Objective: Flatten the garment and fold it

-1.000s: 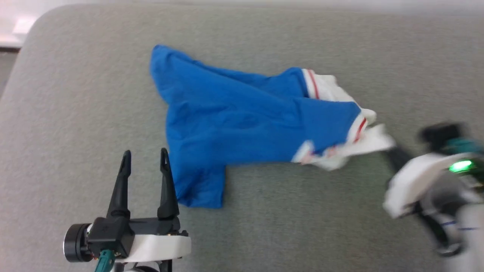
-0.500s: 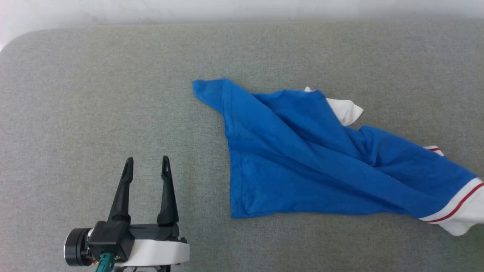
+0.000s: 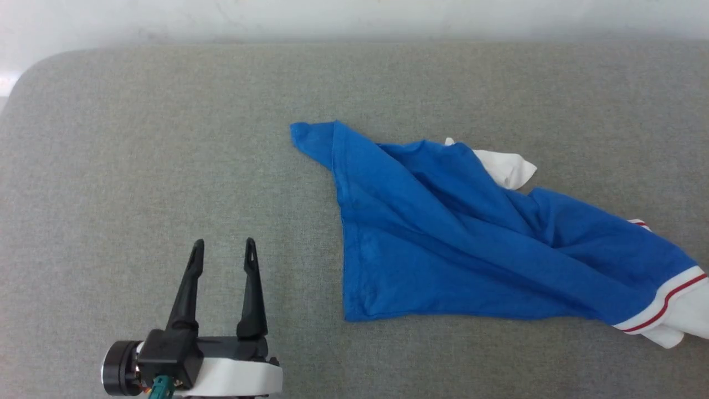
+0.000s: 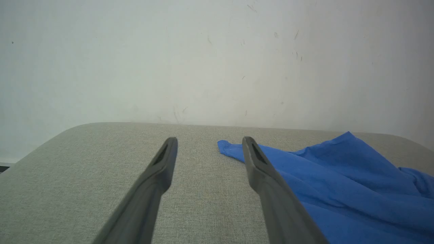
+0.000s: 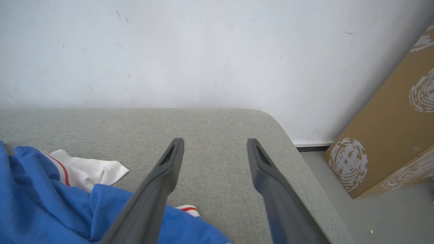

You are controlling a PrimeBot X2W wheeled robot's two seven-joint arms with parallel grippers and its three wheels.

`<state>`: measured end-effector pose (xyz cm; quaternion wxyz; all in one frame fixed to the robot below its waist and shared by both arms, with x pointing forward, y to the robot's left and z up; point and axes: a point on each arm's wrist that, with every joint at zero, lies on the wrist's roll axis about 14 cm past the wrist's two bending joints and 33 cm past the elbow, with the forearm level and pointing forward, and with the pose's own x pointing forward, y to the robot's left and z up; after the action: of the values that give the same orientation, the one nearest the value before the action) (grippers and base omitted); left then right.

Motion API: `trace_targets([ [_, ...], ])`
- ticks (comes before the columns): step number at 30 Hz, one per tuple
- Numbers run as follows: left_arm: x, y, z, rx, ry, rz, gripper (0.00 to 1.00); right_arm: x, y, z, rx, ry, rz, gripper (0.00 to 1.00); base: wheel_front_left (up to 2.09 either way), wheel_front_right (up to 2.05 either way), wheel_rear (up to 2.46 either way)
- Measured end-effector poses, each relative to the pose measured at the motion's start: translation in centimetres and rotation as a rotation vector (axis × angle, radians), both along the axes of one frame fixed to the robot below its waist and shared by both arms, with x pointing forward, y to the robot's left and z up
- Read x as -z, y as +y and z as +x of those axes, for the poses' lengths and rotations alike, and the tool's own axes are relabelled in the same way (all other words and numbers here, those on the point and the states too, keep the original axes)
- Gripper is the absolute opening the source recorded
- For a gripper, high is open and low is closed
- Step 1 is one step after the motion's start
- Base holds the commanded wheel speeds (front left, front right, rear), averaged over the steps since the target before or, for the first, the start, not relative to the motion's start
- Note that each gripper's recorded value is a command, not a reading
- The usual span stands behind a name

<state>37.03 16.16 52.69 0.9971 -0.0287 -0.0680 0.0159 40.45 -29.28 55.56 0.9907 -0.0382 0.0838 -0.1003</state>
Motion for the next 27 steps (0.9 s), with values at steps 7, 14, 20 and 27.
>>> trace_targets([
  [7,0.8,0.1,0.2,-0.011,0.027,-0.009,1.0,1.5,12.6,2.6,-0.388,0.091,0.129,1.0,0.0,0.0,0.0],
  [14,1.0,1.2,0.3,-0.054,0.032,-0.009,1.0,7.8,22.1,1.0,-0.72,0.364,0.139,1.0,0.0,0.0,0.0],
  [20,0.9,2.2,-0.2,-0.09,0.033,-0.009,1.0,13.2,26.1,-1.4,-0.895,0.575,0.057,1.0,0.0,0.0,0.0],
  [27,0.7,3.4,-1.0,-0.133,0.033,-0.008,1.0,17.7,26.7,-2.8,-0.958,0.747,-0.056,0.41,0.0,0.0,0.0],
])
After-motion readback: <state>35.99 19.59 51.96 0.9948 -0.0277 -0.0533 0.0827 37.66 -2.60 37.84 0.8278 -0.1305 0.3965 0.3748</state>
